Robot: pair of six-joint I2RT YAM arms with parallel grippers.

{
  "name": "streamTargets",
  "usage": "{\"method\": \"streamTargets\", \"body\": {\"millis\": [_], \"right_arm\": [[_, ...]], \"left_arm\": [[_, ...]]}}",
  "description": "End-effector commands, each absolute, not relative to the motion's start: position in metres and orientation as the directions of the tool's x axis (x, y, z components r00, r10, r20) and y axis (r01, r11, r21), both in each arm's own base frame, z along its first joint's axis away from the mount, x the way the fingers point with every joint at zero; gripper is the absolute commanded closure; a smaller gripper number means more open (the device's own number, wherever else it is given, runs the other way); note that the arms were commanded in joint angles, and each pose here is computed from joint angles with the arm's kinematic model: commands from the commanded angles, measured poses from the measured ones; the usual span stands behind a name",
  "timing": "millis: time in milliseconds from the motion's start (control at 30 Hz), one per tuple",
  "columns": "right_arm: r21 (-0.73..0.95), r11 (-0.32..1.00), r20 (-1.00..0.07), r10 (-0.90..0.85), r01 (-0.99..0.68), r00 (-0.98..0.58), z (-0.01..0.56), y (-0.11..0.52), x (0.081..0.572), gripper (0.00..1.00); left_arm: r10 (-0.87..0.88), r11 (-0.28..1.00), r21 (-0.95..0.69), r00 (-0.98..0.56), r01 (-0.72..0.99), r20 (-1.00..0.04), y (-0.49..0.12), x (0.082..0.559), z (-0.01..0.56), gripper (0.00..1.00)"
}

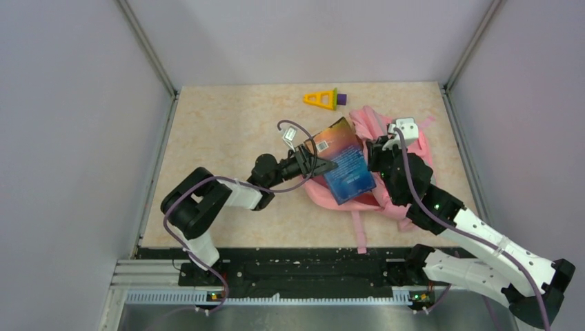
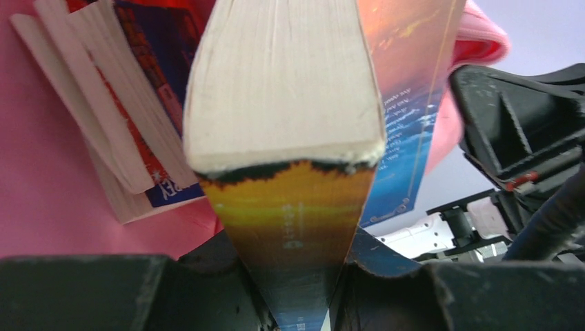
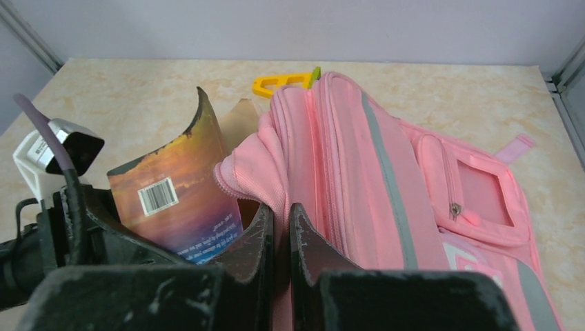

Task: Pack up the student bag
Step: Place the book in the student bag.

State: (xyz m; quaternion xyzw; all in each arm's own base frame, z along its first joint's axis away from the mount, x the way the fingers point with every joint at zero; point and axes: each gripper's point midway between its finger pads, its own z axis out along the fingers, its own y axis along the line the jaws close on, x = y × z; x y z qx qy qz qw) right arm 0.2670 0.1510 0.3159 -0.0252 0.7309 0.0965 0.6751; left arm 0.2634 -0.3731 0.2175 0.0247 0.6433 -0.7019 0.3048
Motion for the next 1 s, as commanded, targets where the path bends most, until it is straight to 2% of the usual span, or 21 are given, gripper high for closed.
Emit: {"method": "streamTargets", "body": {"millis": [0,200,433,667,967], "right_arm": [[0.354,0.886,-0.908,0.403,-0.299,0.118,0.413,0.156,0.254,1.0],[0.361,0.886,-0.9,0.412,-0.29,0.139,0.414,0.15,0.252,1.0],[0.369,0.88,-0.892,0.426,-0.298,0.151,0.417,0.149,0.251,1.0],[0.372,0.873,-0.886,0.436,-0.316,0.158,0.425,0.148,0.247,1.0],[0.363,0.873,-0.892,0.426,-0.326,0.148,0.423,0.156,0.25,1.0]], "left_arm": [[-0.499,-0.08,-0.787,-0.708,0.612,-0.5,-0.375,0.272,0.273,1.0],[-0.485,0.046,-0.825,-0.709,0.564,-0.512,-0.374,0.282,0.235,1.0],[-0.454,0.107,-0.858,-0.743,0.502,-0.492,-0.379,0.288,0.209,1.0],[-0.453,0.288,-0.855,-0.725,0.431,-0.519,-0.368,0.302,0.178,1.0],[-0.393,0.256,-0.864,-0.77,0.433,-0.502,-0.387,0.295,0.183,1.0]]}}
